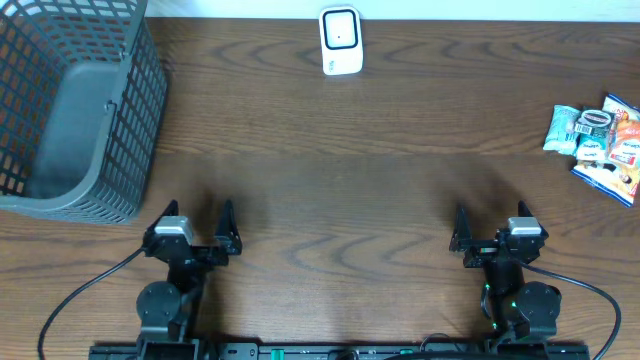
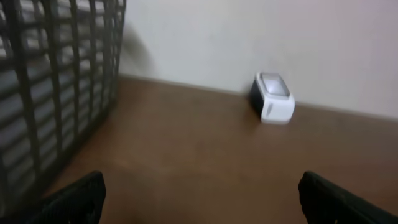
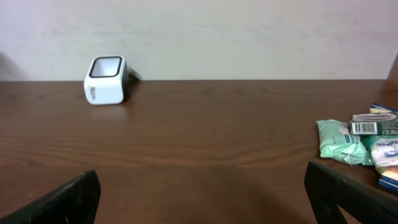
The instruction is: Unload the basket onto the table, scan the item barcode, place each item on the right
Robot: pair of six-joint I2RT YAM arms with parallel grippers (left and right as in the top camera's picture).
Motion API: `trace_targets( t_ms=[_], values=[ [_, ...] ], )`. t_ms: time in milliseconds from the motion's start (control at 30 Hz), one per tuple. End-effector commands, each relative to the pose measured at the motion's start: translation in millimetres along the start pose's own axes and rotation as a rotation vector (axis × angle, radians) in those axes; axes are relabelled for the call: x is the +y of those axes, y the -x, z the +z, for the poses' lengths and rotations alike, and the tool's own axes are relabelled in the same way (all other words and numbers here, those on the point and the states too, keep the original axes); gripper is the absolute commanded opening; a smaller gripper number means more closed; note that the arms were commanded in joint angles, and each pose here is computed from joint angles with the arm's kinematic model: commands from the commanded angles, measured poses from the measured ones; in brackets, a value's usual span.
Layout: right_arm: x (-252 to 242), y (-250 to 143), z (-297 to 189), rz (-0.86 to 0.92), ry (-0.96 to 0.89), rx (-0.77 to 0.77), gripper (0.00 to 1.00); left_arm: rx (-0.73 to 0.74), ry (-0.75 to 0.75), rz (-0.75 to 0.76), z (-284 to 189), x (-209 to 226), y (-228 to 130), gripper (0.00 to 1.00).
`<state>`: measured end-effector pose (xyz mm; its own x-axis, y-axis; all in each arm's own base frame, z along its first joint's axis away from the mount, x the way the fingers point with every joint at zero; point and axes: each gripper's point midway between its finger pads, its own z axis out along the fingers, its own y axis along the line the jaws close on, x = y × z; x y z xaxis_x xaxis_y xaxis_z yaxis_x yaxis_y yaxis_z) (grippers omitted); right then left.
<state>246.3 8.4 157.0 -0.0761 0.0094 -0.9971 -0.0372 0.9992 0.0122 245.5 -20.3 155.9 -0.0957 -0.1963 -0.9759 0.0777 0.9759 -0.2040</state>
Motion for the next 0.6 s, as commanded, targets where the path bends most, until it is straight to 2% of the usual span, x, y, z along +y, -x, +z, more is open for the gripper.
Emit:
trace_targets(
  t_ms=[0, 300, 433, 567],
  values=[
    [-0.5, -0.8, -0.2, 0.003, -0.003, 0.000, 0.99, 0.041, 0.010, 0.047, -0.7, 3.2, -10.6, 0.98],
    [-0.5, -0.8, -0.2, 0.003, -0.003, 0.000, 0.99, 0.064, 0.021, 0.051, -1.0, 5.5, -16.4, 0.98],
    [-0.5, -0.8, -0.2, 0.003, -0.003, 0.000, 0.99, 0.066, 0.018, 0.125, -1.0, 5.5, -16.5, 0.97],
    [-0.5, -0.8, -0.2, 0.003, -0.003, 0.000, 0.99, 0.068, 0.022, 0.136, -1.1, 6.3, -17.0, 0.98]
  ],
)
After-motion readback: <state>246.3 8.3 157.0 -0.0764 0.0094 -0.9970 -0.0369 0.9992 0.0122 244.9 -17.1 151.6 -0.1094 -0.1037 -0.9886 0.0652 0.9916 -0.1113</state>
